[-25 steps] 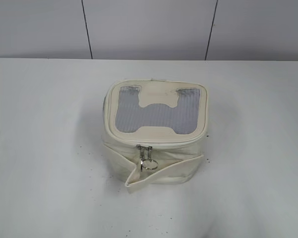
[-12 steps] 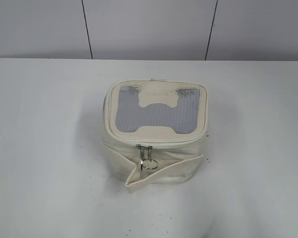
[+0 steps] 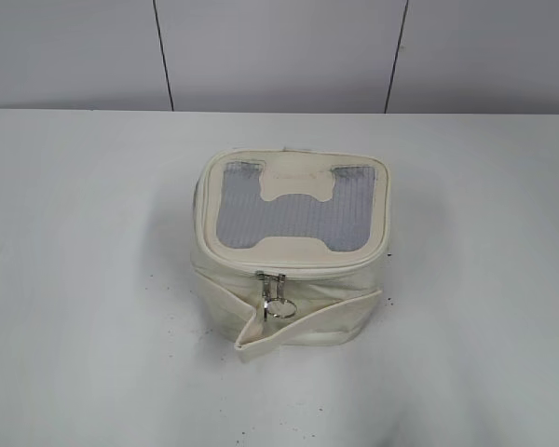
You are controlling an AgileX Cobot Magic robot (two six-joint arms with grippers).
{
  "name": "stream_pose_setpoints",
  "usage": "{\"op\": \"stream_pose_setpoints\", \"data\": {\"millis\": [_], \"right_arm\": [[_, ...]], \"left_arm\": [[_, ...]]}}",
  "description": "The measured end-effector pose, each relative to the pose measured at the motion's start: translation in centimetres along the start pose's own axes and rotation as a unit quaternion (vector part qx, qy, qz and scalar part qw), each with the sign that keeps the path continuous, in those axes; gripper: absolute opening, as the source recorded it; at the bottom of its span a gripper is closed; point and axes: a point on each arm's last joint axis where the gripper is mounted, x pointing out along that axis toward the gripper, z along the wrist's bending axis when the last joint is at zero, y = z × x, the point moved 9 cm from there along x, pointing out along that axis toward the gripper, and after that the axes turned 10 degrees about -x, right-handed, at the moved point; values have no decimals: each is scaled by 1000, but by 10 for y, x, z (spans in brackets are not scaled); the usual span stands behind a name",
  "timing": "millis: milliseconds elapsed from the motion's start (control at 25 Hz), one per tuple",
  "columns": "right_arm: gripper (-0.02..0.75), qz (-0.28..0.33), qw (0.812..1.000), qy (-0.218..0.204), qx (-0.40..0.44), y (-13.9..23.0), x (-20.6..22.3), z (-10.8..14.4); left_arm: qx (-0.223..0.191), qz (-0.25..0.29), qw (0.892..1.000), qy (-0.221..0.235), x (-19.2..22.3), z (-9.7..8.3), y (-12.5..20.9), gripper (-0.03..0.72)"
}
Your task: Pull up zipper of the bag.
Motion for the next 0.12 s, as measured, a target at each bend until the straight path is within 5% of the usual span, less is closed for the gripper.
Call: {"op": "stream_pose_setpoints", "data": {"millis": [120], "right_arm": [[575, 0, 1000, 0, 0, 0, 0, 0]], "left_arm": [[0, 0, 1000, 0, 0, 0, 0, 302]]}}
